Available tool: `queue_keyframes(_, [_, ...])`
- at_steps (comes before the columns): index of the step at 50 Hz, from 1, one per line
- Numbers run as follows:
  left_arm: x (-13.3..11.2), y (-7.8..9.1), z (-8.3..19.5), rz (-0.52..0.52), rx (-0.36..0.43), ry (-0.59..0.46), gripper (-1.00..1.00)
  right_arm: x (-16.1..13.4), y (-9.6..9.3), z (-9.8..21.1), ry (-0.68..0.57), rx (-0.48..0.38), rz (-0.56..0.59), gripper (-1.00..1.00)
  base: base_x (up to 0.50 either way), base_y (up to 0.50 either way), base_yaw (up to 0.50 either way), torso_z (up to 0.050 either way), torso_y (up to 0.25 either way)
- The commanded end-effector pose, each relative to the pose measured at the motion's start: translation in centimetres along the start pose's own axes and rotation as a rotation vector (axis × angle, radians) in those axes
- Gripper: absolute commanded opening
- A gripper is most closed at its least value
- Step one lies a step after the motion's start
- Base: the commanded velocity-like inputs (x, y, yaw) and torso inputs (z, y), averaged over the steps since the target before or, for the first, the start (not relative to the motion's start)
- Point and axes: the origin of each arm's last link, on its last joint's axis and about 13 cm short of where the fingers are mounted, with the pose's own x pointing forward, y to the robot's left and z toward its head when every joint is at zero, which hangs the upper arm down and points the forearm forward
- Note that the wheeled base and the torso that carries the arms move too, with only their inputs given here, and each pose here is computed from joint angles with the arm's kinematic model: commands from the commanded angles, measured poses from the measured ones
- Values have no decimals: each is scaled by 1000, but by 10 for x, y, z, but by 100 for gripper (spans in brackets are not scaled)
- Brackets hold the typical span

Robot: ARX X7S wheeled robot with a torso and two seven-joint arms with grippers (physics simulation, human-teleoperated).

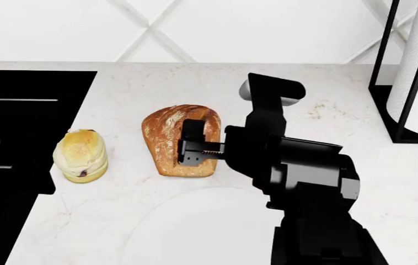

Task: Place the pastries on the plates.

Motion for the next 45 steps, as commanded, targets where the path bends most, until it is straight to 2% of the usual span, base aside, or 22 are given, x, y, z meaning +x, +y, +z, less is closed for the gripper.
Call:
queue_keyframes(1, [9, 3, 0, -1, 0, 1, 100, 0, 1, 0, 6, 0, 10, 100, 0, 0, 0, 0, 0])
queue_keyframes(4, [9, 5, 2, -21, -49, -34, 100, -1, 2, 4, -6, -3, 13, 100, 0, 0, 0, 0, 0])
queue_keyframes(8, [7, 5, 5, -47, -14, -55, 100, -1, 4, 9, -14, -17, 5, 100, 0, 0, 0, 0, 0])
queue_keyframes(26, [18, 10, 10, -46, -5, -71, 100, -1, 9, 16, -50, -36, -13, 100, 0, 0, 0, 0, 0])
queue_keyframes(34, [33, 13, 7, -50, 16, -82, 100, 0, 11, 16, -61, -39, -20, 100, 0, 0, 0, 0, 0])
queue_keyframes(45, [43, 14, 6, -52, 16, -99, 100, 0, 12, 17, -66, -41, -19, 100, 0, 0, 0, 7, -156])
